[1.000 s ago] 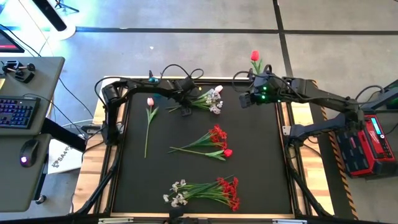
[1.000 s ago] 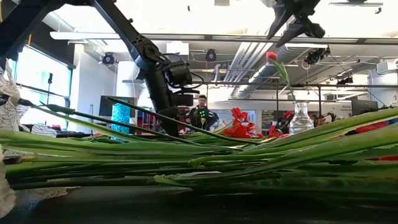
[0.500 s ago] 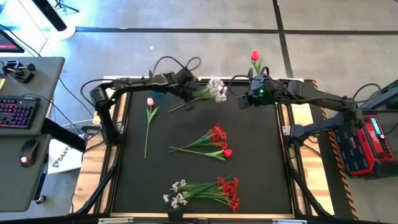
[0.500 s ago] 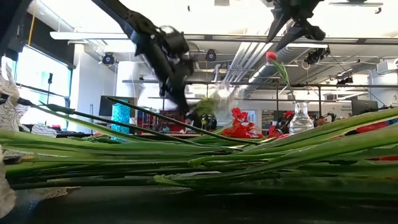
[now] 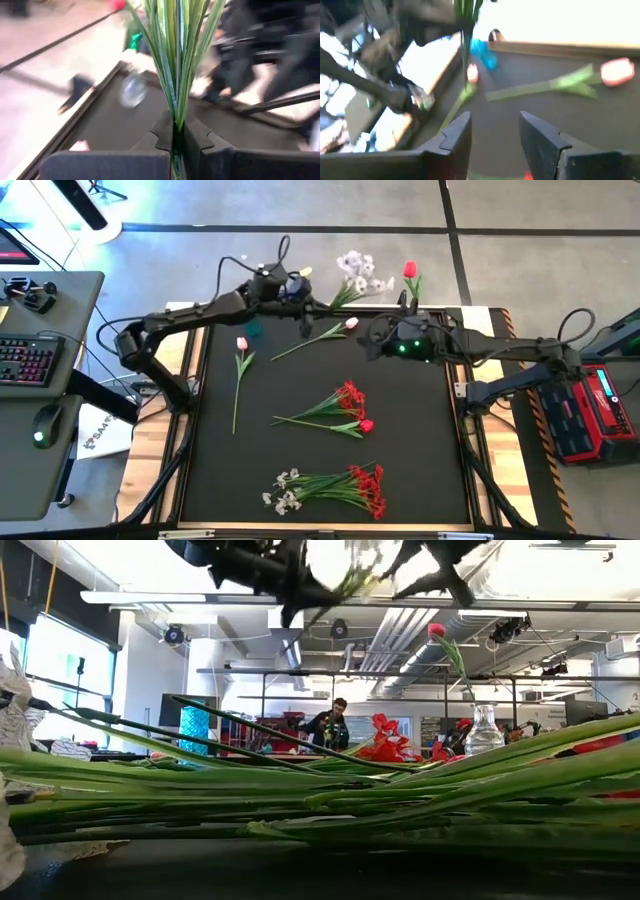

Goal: Sort flowers into vase by color
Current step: Put the top white flowers into the transparent vase

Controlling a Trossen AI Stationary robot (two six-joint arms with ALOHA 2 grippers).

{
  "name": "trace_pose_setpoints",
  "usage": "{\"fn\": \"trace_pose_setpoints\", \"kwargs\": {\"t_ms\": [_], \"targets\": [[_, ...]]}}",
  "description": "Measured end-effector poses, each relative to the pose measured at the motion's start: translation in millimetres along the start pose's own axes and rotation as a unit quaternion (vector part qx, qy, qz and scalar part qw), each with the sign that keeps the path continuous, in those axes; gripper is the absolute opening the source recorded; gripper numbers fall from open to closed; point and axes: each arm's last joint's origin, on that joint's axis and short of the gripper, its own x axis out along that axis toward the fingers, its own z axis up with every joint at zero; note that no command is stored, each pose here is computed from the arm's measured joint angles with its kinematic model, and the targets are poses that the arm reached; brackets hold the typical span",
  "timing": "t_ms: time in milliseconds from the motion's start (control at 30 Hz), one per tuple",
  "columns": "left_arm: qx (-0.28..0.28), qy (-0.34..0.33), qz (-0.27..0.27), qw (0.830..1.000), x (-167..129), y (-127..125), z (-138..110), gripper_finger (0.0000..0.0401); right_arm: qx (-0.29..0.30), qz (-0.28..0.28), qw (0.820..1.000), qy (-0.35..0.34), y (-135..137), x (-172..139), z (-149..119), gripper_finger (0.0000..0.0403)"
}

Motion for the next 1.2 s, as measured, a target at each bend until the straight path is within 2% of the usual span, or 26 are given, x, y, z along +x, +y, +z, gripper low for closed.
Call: {"fn": "trace_pose_setpoints", "kwargs": {"t_ms": [100,200,267,433,600,733,867,1100,1200], "targets": [[0.014,-0.021,-0.053,0.998,5,-14,4,0.0001,-0.033,0.018,0.997,-0.065,8,-1,9,0.0163],[0.029,-0.037,-0.084,0.995,10,-30,5,0.0001,-0.077,0.049,0.990,-0.105,15,-3,16,0.0179],[0.030,-0.044,-0.095,0.994,12,-36,6,0.0003,-0.106,0.074,0.986,-0.105,19,-4,18,0.0192],[0.029,-0.062,-0.111,0.991,14,-46,8,0.0004,-0.132,0.108,0.982,-0.083,21,-4,16,0.0218],[0.022,-0.063,-0.119,0.991,15,-51,8,0.0005,-0.152,0.125,0.977,-0.078,22,-4,16,0.0217],[0.026,-0.058,-0.138,0.988,16,-59,7,0.0005,-0.164,0.140,0.971,-0.103,26,-6,20,0.0192],[0.033,-0.054,-0.147,0.987,18,-66,5,0.0005,-0.165,0.147,0.969,-0.109,27,-7,21,0.0147],[0.035,-0.042,-0.143,0.988,20,-70,0,0.0010,-0.167,0.144,0.972,-0.078,24,-6,17,0.0015],[0.027,-0.024,-0.117,0.993,21,-68,-4,0.0028,-0.171,0.117,0.976,-0.062,21,-5,15,0.0017]]}}
